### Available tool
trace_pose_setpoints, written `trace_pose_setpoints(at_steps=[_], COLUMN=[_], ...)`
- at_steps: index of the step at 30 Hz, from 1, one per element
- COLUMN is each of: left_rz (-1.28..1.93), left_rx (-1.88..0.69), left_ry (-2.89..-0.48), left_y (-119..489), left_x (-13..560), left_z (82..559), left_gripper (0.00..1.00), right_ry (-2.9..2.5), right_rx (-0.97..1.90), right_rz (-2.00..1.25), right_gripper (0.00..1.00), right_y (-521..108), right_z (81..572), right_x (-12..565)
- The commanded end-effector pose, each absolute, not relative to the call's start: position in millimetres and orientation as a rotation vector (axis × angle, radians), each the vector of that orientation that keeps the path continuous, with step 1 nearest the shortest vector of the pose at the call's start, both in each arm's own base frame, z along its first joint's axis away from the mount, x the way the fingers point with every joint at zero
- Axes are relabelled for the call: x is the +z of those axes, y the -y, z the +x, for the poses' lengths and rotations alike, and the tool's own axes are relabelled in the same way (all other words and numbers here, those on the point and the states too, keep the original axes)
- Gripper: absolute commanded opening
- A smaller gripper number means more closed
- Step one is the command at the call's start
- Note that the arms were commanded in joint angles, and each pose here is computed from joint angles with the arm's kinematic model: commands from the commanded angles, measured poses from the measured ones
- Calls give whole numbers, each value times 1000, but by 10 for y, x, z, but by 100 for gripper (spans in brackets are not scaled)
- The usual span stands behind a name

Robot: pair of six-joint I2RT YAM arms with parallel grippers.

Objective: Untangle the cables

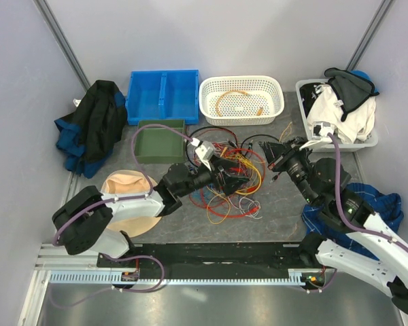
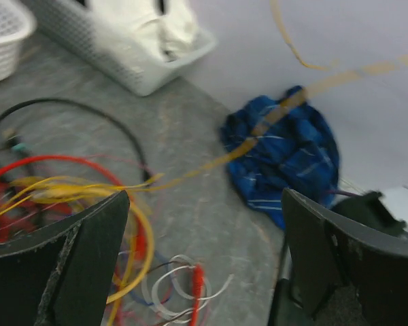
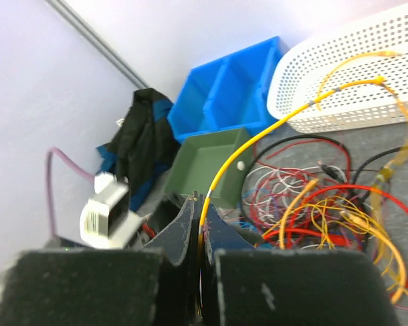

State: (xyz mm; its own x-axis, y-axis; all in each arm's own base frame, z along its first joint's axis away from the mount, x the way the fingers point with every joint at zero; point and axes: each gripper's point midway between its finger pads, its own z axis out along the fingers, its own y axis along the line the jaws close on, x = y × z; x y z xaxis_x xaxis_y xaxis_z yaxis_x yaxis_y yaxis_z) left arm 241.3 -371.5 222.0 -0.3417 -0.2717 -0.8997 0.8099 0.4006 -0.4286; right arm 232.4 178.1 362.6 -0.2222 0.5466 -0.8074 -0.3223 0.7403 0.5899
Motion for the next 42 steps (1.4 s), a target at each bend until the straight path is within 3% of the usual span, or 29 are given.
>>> trace_pose_setpoints(at_steps=[1,7,20,22,25,26,28,29,30,31,32,33,34,36,42], left_rz=[516,519,490,501,535,538,565,538,572,576,513,558,509,462,378], left_rx=[-1291,-1374,-1265,-1275,-1273,-1265,-1214,-1177,-1107,-1059,-999,-895,-854,-731,-713], left_ry=[-1139,-990,-1096,-1107,-1107,-1104,-1199,-1209,-1360,-1444,-1442,-1622,-1605,-1689,-1690], left_y=[3748,3714,4056,4107,4161,4165,4187,4149,4159,4135,4072,3989,3948,3749,3313], left_x=[2965,3083,2921,2906,2977,3029,2941,3145,2905,2851,3210,2918,3315,3414,4378], left_z=[2187,2021,2470,2480,2481,2492,2555,2624,2694,2743,2877,2908,3012,3188,3205], left_gripper=[100,100,100,90,52,28,2,2,2,2,2,2,2,2,2], right_ry=[-1614,-1619,-1610,-1613,-1611,-1609,-1601,-1593,-1590,-1587,-1578,-1578,-1575,-1572,-1586], right_rx=[911,956,1069,1066,1051,1035,1001,961,933,909,867,832,808,734,668], right_rz=[172,171,129,130,137,129,130,132,143,153,182,185,192,227,264], right_gripper=[0,0,0,0,0,0,13,25,53,65,74,85,89,94,96], right_y=[-1853,-1894,-2059,-2055,-2017,-1992,-1898,-1826,-1737,-1674,-1573,-1481,-1420,-1241,-1065], right_z=[2200,2155,2071,2073,2074,2069,2047,2057,2038,2035,2053,2031,2024,2021,1994], right_x=[3919,4015,4241,4227,4217,4213,4210,4204,4187,4180,4171,4140,4115,3993,3586])
